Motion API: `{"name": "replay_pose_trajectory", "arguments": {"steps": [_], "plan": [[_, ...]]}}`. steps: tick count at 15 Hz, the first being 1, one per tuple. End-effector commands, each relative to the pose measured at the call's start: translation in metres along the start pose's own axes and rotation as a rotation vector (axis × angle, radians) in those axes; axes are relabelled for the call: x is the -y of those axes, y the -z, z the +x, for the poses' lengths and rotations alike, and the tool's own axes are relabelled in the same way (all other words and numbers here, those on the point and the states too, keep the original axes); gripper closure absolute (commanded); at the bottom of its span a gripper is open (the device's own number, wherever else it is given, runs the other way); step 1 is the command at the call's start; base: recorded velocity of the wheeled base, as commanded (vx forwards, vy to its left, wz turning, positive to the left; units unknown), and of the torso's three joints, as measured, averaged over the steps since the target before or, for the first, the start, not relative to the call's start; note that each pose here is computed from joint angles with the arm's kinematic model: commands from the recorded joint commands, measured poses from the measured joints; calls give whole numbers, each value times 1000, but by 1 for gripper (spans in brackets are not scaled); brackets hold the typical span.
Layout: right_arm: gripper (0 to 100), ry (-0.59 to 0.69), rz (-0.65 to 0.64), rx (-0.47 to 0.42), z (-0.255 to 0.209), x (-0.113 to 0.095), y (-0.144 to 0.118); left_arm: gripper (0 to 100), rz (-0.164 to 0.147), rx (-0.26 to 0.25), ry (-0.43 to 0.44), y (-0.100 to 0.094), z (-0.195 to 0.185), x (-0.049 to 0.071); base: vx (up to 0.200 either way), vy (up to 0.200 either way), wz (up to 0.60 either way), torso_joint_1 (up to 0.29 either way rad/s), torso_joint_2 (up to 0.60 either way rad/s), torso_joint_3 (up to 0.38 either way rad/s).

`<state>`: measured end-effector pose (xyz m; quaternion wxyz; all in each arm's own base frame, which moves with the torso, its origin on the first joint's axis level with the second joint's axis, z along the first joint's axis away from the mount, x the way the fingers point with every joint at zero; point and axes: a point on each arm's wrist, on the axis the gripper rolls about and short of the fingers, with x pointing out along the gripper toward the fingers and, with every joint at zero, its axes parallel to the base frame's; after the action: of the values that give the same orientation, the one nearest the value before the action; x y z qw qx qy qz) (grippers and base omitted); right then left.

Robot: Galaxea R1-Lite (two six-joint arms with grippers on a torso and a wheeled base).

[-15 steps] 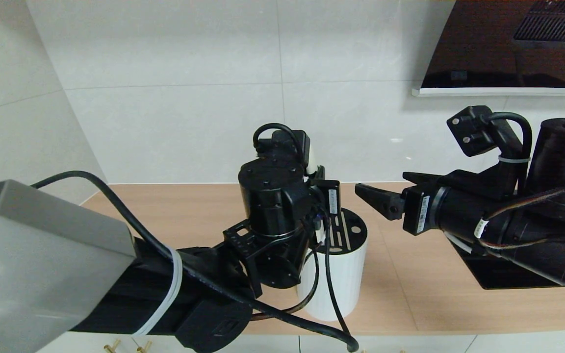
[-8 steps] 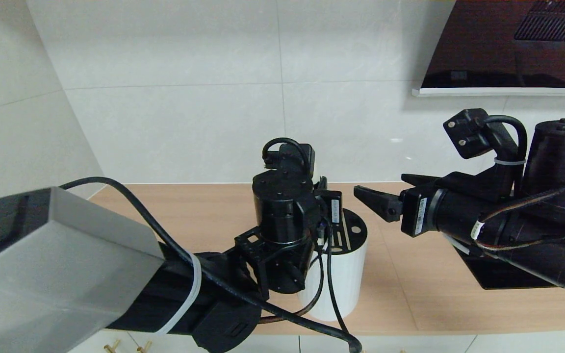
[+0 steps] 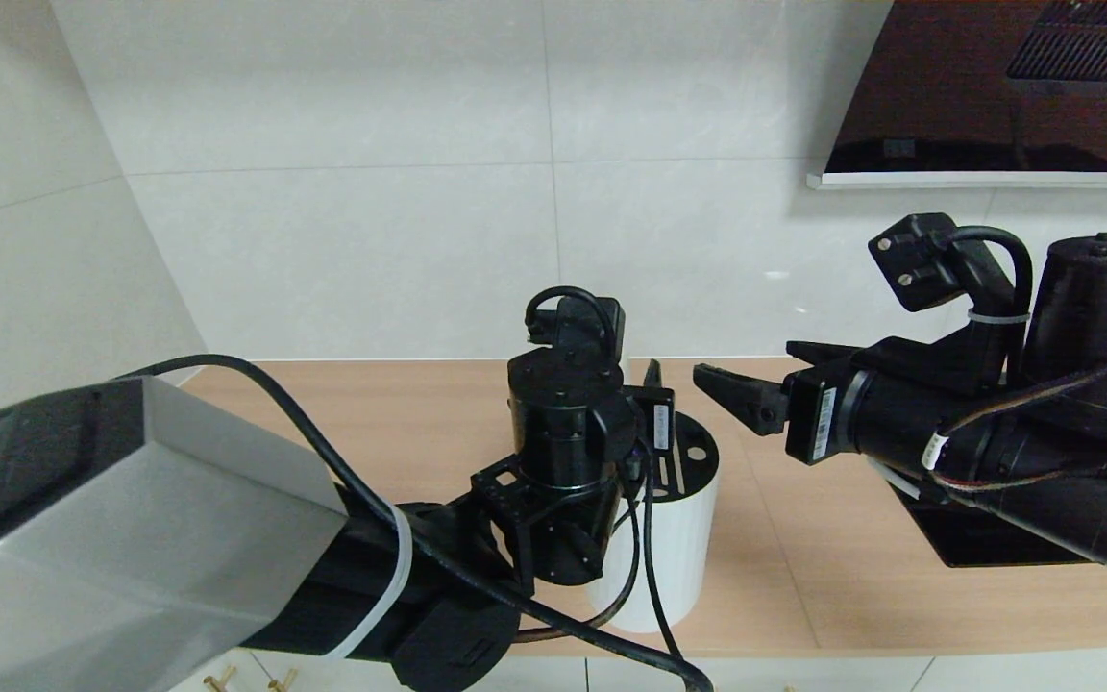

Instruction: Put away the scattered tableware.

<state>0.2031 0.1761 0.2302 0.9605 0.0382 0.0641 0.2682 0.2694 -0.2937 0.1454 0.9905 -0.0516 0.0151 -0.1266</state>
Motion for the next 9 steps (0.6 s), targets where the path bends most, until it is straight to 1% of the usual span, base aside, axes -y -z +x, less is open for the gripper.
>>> {"name": "replay_pose_trajectory", "arguments": {"steps": [1, 7, 8, 9], "plan": [[0, -1, 0, -1, 0, 0, 0, 0, -2, 3, 3, -1, -1, 1, 0, 0, 0, 0, 0, 0], [0, 1, 0, -1, 0, 0, 0, 0, -6, 8, 3, -3, -2, 1, 0, 0, 0, 0, 0, 0], [0, -1, 0, -1, 0, 0, 0, 0, -11, 15, 4, -6, -3, 0, 0, 0, 0, 0, 0, 0], [0, 0, 1, 2, 0, 0, 0, 0, -30, 43, 6, -19, -8, -3, 0, 0, 0, 0, 0, 0]]}}
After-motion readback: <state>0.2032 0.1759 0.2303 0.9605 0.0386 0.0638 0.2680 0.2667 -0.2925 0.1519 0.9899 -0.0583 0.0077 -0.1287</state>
